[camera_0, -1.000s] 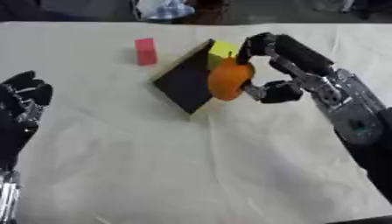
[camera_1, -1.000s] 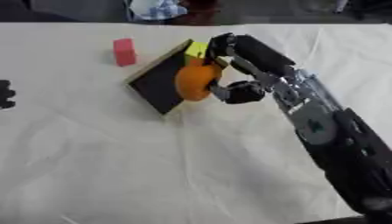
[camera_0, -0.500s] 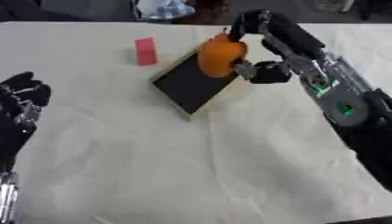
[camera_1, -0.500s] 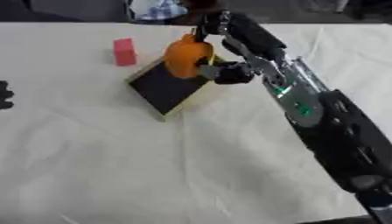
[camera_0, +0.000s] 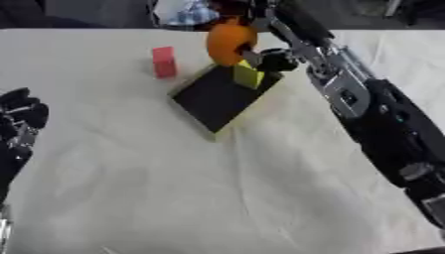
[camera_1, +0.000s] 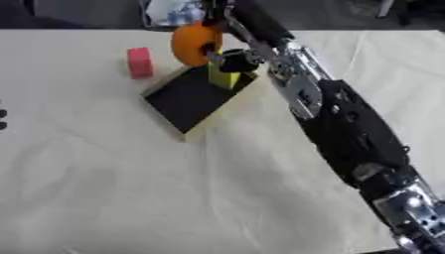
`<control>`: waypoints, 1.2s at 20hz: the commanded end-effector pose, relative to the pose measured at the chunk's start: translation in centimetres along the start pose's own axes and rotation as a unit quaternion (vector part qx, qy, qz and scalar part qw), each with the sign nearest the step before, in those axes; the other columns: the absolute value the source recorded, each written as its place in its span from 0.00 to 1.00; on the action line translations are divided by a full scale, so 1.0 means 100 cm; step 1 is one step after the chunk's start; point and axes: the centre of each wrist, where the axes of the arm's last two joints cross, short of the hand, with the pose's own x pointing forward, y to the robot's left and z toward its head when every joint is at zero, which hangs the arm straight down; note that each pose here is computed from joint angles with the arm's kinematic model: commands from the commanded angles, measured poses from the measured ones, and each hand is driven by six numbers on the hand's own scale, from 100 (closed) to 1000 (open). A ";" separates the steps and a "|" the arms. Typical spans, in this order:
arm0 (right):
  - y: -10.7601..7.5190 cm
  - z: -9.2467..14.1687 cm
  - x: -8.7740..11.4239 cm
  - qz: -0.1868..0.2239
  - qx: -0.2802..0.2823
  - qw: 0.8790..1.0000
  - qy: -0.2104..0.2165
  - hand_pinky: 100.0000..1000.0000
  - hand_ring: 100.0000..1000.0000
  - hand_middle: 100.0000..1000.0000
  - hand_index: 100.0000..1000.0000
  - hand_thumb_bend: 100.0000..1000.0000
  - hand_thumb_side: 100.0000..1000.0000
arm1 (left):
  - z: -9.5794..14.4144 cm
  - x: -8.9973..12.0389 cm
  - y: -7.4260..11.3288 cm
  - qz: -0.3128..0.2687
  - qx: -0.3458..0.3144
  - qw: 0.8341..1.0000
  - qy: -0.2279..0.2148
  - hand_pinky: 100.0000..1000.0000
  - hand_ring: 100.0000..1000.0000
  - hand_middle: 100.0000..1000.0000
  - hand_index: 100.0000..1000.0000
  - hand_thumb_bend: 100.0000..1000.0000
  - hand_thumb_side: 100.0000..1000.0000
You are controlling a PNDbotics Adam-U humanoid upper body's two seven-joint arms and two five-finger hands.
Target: Pick up objects on the table and place them in the box.
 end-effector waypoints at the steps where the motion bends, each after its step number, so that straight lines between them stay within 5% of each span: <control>1: 0.001 -0.007 -0.009 0.018 0.007 1.000 0.018 0.72 0.66 0.61 0.45 0.00 0.00 | -0.003 0.006 0.001 0.002 -0.002 1.000 -0.013 0.68 0.69 0.67 0.82 0.59 0.62; 2: 0.007 -0.005 -0.013 0.022 0.017 0.999 0.019 0.74 0.70 0.67 0.63 0.00 0.00 | -0.003 0.006 0.001 0.002 -0.002 1.000 -0.013 0.68 0.69 0.67 0.82 0.59 0.63; 3: 0.013 -0.003 -0.016 0.026 0.032 0.999 0.019 0.75 0.71 0.69 0.69 0.03 0.00 | -0.003 0.006 0.001 0.002 -0.002 1.000 -0.013 0.68 0.69 0.67 0.82 0.59 0.63; 8: 0.024 -0.001 -0.015 0.060 0.086 0.994 -0.022 0.78 0.75 0.74 0.83 0.12 0.11 | -0.003 0.006 0.001 0.001 -0.002 1.000 -0.012 0.68 0.69 0.67 0.82 0.59 0.63; 12: 0.022 0.001 -0.014 0.079 0.097 0.991 -0.052 0.79 0.77 0.76 0.88 0.20 0.21 | -0.002 0.005 0.002 0.000 -0.001 1.000 -0.011 0.68 0.69 0.67 0.82 0.59 0.63; 24: -0.025 0.021 -0.010 0.072 0.007 0.995 -0.069 0.78 0.75 0.74 0.87 0.12 0.17 | -0.014 0.013 0.022 -0.052 -0.002 0.998 -0.030 0.69 0.70 0.68 0.82 0.60 0.62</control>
